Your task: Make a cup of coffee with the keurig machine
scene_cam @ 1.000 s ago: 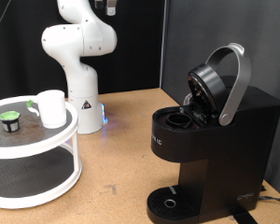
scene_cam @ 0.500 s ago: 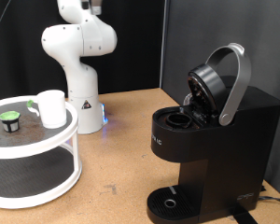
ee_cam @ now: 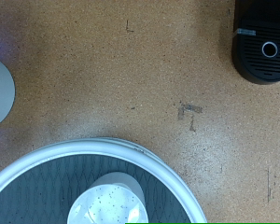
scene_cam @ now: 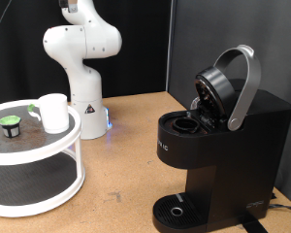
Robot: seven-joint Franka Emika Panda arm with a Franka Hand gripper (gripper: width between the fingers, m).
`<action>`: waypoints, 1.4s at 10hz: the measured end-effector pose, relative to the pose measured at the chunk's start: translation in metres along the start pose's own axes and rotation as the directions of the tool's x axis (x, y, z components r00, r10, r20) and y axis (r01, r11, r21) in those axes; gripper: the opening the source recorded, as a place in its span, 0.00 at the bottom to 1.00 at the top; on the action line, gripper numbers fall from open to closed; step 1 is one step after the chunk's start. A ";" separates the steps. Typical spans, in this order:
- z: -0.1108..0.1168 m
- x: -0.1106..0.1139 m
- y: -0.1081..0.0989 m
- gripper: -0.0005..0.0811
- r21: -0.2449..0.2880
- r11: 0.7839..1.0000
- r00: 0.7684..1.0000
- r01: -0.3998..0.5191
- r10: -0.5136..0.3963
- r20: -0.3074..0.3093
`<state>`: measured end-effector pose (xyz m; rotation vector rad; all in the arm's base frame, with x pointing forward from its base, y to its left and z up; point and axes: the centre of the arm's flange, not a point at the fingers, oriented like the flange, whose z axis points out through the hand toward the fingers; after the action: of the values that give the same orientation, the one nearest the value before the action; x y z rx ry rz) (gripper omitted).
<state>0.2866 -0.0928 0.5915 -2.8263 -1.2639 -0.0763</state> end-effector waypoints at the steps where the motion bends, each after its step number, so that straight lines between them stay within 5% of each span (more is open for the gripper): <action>1: 0.001 -0.002 0.002 0.98 -0.001 1.000 1.000 -0.005 0.005 -0.006; 4: 0.000 -0.042 0.019 0.98 0.015 1.000 0.999 -0.019 0.019 -0.041; 10: 0.004 -0.129 0.054 0.98 0.045 0.998 0.999 -0.050 0.050 0.012; 12: 0.004 -0.133 0.059 0.98 0.051 0.998 0.999 -0.042 0.042 0.009; 14: 0.006 -0.126 0.055 0.98 0.076 0.988 0.991 0.131 -0.131 -0.007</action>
<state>0.2440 -0.2233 0.5768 -2.6765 -1.4192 -0.0338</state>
